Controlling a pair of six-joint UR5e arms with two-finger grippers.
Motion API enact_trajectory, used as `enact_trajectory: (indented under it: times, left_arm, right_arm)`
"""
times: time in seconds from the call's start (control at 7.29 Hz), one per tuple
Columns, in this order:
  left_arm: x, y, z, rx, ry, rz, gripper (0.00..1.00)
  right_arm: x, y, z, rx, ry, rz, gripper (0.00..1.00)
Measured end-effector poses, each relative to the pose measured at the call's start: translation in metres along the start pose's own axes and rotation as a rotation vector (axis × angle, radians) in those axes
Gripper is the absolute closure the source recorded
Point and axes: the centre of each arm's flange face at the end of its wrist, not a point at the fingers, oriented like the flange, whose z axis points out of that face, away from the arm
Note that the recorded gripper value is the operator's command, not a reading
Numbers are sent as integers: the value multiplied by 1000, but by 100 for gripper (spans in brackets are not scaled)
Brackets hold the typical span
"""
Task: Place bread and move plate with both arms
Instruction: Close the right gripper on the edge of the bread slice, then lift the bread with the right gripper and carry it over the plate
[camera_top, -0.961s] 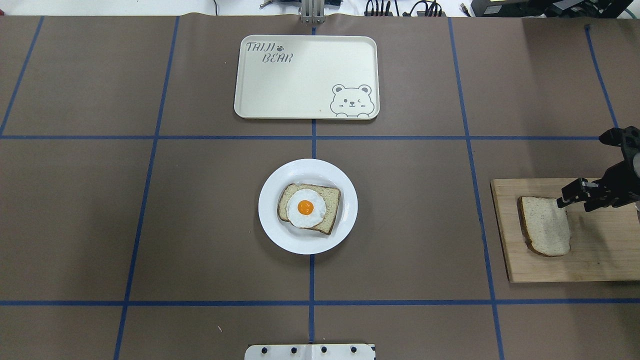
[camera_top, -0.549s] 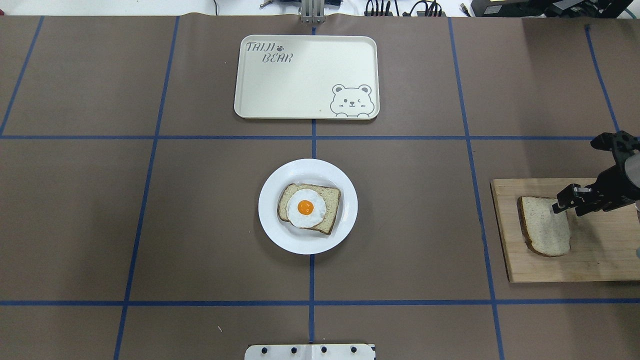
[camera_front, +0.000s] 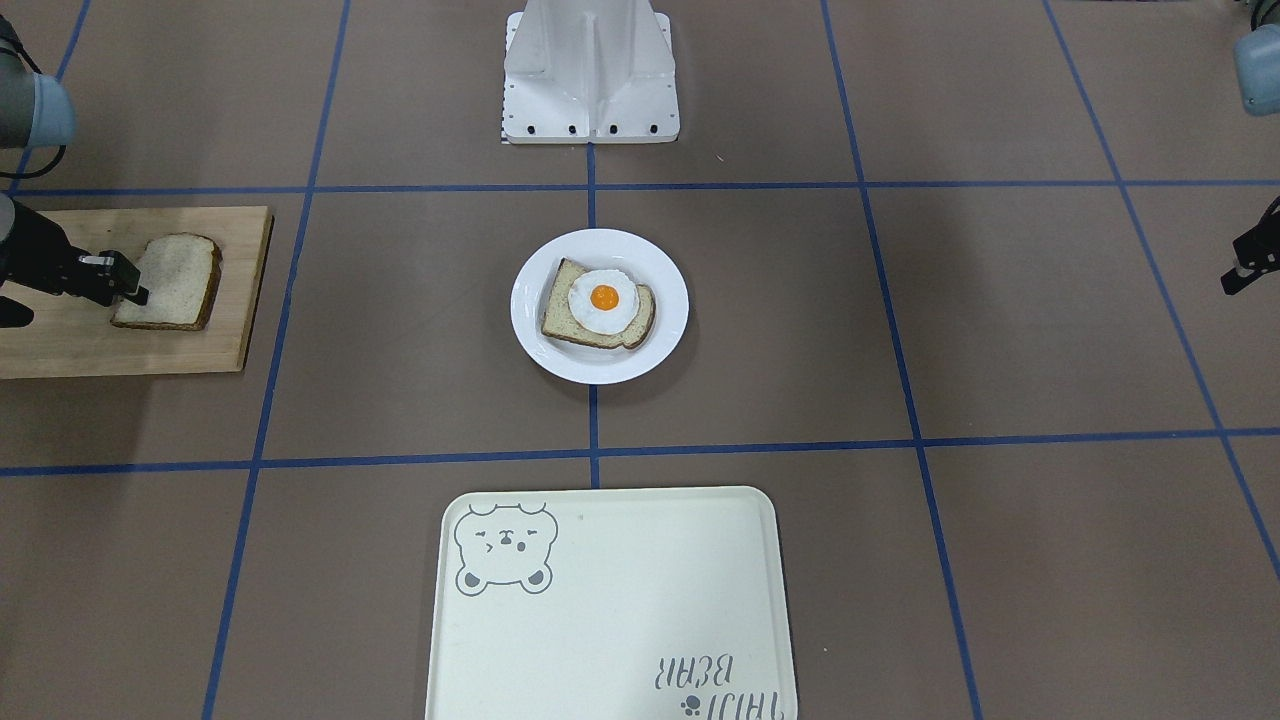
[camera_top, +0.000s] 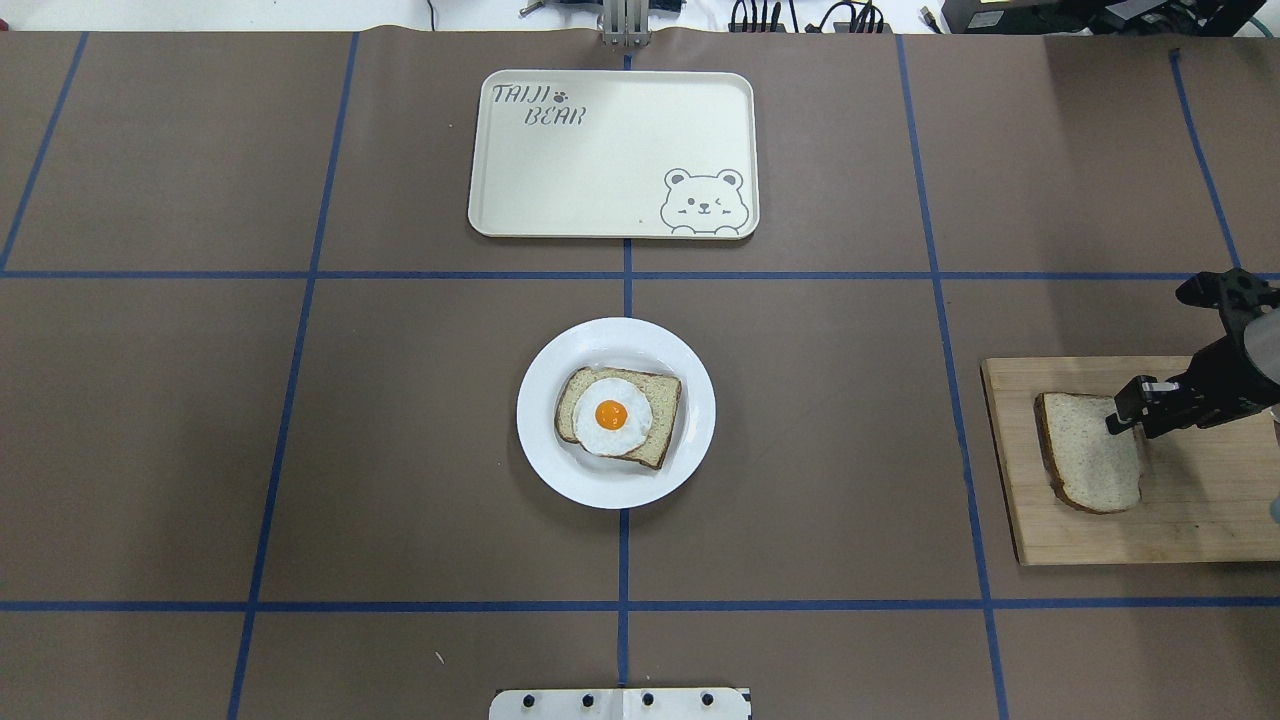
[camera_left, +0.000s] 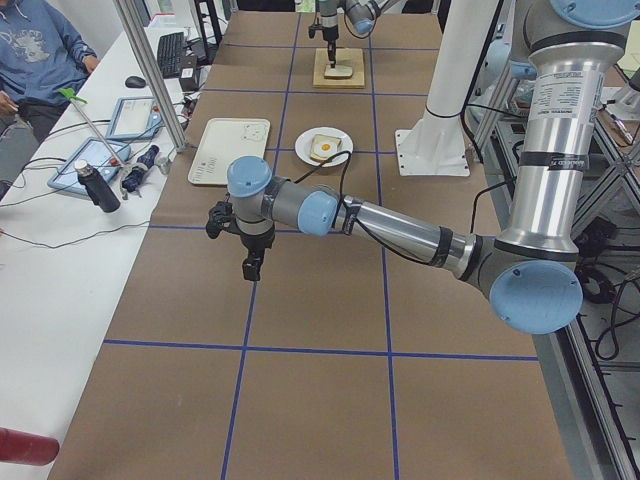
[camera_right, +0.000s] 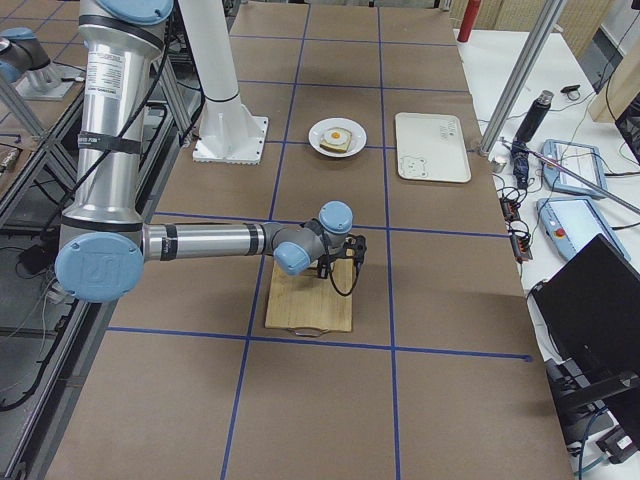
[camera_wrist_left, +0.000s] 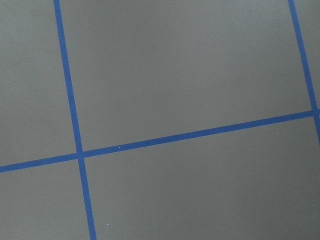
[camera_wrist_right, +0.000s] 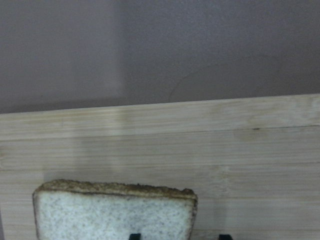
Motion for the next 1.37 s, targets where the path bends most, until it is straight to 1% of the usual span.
enact_trajectory:
  times: [0.14, 0.27, 0.41, 1.1, 1.37]
  left_arm:
    - [0, 0, 0, -1, 0, 0, 2]
    - [-1, 0, 1, -2, 0, 0, 2]
    - [-1, 0, 1, -2, 0, 0, 2]
    - [-1, 0, 1, -1, 0, 3, 2]
    - [-1, 0, 1, -1, 0, 2, 2]
  right_arm:
    - [2, 0, 2, -3, 2, 3, 62]
    - [2, 0, 3, -4, 4, 5, 97]
    - [2, -1, 3, -4, 4, 7, 100]
    - [-7, -3, -1, -1, -12, -7, 100]
    - [-19, -2, -11, -10, -48, -24, 100]
